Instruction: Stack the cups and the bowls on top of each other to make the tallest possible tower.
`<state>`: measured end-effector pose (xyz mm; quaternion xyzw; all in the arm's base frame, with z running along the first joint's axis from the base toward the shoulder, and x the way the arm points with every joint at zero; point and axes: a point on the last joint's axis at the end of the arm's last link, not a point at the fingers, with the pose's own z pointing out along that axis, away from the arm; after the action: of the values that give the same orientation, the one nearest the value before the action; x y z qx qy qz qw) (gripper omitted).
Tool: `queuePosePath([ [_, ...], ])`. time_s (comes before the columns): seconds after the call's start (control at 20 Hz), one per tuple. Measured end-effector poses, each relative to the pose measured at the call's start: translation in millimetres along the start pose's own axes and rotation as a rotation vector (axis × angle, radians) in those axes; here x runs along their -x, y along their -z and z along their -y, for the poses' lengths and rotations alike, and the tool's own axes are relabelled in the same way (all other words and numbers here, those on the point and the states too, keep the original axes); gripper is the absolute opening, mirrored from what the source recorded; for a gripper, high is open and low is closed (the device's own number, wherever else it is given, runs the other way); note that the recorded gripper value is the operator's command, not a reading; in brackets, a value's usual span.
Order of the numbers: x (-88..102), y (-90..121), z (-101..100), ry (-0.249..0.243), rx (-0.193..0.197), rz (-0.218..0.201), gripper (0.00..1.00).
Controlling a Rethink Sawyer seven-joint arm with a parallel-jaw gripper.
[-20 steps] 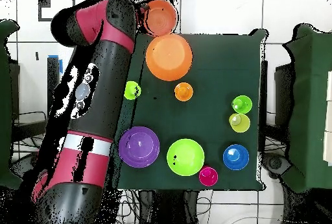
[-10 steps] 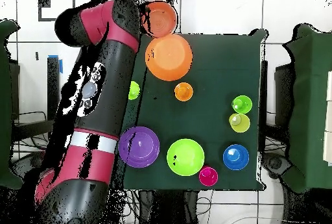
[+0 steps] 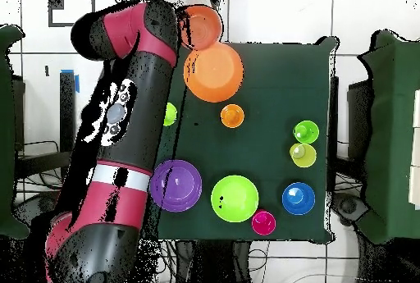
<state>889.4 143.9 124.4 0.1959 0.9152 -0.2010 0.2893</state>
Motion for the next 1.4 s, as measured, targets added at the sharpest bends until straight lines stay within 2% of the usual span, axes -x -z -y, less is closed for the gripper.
queuePosePath([
  [0.35,-4.2,-4,-2,-0.001,0.008,-0.003,0.00],
  [0.85,-9.4,-14,-2,-0.005,0.029,0.016,0.00],
  [1.1,-11.7,-19,3,-0.009,0.026,0.022,0.00],
  [1.4,-18.9,-29,16,-0.006,0.005,0.018,0.00],
])
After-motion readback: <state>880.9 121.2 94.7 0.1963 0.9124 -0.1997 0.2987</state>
